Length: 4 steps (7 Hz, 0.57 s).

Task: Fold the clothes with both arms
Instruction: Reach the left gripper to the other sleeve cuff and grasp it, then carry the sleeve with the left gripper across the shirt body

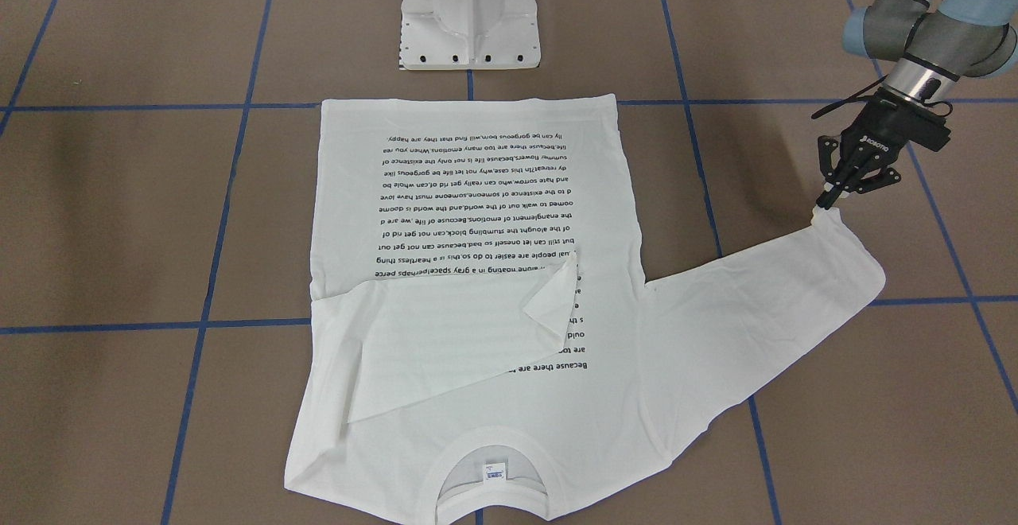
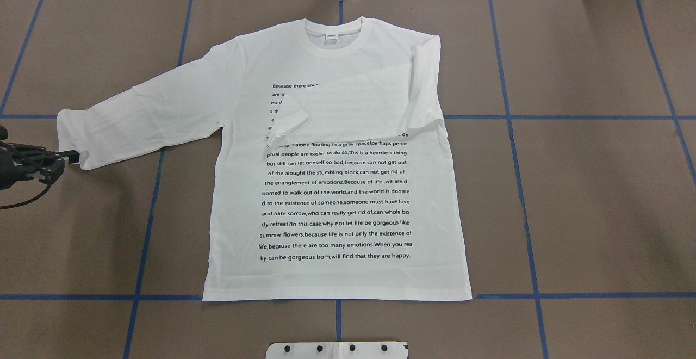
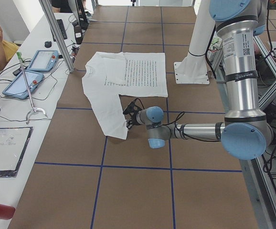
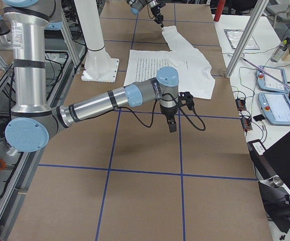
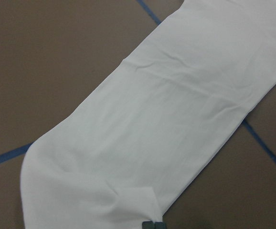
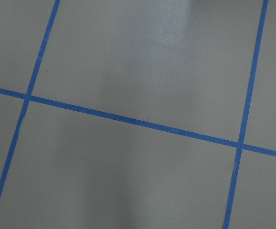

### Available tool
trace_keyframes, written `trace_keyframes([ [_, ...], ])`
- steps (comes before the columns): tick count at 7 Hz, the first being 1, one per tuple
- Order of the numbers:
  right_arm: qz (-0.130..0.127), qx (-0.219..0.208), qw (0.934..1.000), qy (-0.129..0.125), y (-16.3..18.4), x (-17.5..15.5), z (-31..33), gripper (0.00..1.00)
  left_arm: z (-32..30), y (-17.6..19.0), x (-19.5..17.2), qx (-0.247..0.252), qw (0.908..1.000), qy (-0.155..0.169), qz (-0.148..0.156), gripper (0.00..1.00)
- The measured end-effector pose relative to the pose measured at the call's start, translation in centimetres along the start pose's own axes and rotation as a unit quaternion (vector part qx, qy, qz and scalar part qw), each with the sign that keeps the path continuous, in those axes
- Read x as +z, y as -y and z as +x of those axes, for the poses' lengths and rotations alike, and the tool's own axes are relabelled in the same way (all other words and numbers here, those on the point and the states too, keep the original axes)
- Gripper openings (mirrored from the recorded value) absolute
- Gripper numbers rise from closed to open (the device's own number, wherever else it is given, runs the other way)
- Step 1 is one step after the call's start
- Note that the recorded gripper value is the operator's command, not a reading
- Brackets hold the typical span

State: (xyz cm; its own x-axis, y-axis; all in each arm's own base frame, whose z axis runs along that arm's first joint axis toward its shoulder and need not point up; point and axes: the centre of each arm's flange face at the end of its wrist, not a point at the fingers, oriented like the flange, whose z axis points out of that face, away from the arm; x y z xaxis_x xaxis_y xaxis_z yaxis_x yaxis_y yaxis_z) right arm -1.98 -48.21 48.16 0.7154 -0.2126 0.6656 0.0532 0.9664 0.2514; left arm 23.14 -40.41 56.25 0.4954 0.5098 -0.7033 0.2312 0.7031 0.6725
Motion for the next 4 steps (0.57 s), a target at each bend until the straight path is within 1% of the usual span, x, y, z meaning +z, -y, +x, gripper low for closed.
trace_keyframes([
  [2, -0.001, 0.0, 1.0, 0.0, -0.1, 0.0, 0.0, 1.0, 5.5, 6.9, 4.3, -0.056, 0.9967, -0.058, 0.01, 0.0],
  [3, -0.001, 0.001, 1.0, 0.0, -0.1, 0.1, 0.1, 1.0, 8.9, 11.2, 6.7, -0.097, 0.9923, -0.076, 0.011, 0.0],
  [4, -0.002, 0.002, 1.0, 0.0, -0.2, 0.2, 0.2, 1.0, 13.2, 16.0, 8.8, -0.142, 0.9855, -0.092, 0.006, 0.0],
])
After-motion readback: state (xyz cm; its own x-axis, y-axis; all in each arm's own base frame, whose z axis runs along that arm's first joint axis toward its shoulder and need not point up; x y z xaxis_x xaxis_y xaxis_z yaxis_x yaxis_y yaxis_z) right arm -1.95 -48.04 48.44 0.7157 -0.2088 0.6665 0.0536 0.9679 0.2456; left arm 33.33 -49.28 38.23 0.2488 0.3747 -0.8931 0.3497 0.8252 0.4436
